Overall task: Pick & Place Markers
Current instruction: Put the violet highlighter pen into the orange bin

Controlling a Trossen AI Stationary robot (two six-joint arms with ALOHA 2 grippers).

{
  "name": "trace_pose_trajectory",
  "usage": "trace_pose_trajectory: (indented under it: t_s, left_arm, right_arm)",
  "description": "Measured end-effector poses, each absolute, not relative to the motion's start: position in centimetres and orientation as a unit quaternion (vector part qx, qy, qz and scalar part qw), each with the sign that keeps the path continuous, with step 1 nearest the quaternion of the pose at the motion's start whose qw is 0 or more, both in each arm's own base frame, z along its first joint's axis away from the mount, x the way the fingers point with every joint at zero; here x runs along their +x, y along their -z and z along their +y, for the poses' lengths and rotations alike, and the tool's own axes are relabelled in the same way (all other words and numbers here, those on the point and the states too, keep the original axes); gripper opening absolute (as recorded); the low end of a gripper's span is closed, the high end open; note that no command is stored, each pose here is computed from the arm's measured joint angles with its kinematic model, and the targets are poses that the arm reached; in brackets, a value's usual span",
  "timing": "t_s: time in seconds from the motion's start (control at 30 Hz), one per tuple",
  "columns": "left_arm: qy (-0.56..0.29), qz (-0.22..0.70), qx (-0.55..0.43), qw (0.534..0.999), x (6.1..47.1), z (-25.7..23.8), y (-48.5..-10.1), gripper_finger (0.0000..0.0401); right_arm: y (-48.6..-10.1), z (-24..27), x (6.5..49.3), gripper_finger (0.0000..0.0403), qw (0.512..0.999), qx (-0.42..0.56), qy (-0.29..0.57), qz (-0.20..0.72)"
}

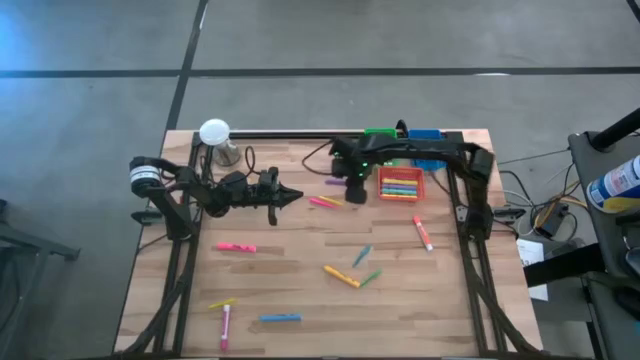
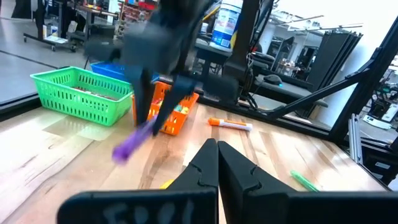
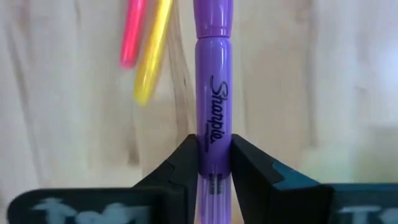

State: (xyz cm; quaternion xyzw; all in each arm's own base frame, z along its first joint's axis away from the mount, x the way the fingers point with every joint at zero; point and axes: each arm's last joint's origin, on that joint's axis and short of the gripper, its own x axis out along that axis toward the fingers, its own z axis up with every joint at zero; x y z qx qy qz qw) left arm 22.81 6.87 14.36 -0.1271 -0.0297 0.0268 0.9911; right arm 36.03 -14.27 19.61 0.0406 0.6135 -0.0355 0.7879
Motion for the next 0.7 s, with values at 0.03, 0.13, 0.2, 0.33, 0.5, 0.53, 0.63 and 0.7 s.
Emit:
trace_pose_trajectory:
  t_s: [0.03,0.13,0.2,0.33,0.5,0.53,0.63,0.7]
  left_arm:
    - [-0.027,-0.030,-0.127,0.991,22.8,6.9,-14.4,0.0000]
    - [-0.027,-0.030,-0.137,0.990,22.8,6.9,-14.4,0.0000]
    - [-0.027,-0.030,-0.146,0.989,22.8,6.9,-14.4,0.0000]
    - [-0.032,-0.030,-0.144,0.989,22.8,6.9,-14.4,0.0000]
    - [-0.050,-0.032,-0.128,0.990,22.8,7.0,-14.4,0.0000]
    - [-0.050,-0.032,-0.128,0.990,22.8,7.0,-14.4,0.0000]
    - [-0.050,-0.033,-0.127,0.990,22.8,7.0,-14.4,0.0000]
    - [-0.050,-0.033,-0.127,0.990,22.8,7.0,-14.4,0.0000]
  right_arm:
    - [-20.5,-14.0,35.3,0.0080,0.791,0.036,0.039,0.609]
    - [-22.7,-13.1,32.4,0.0084,0.799,0.031,0.046,0.599]
    - [-23.7,-12.5,30.0,0.0080,0.802,0.028,0.054,0.594]
    - [-23.9,-11.8,25.0,0.0070,0.796,0.011,0.080,0.599]
    - [-21.9,-12.1,20.5,0.0072,0.781,0.004,0.129,0.611]
    - [-21.4,-12.3,19.9,0.0072,0.780,0.004,0.134,0.611]
    - [-20.0,-12.9,19.1,0.0072,0.778,-0.004,0.138,0.613]
    - [-19.2,-13.2,19.0,0.0072,0.771,-0.008,0.139,0.622]
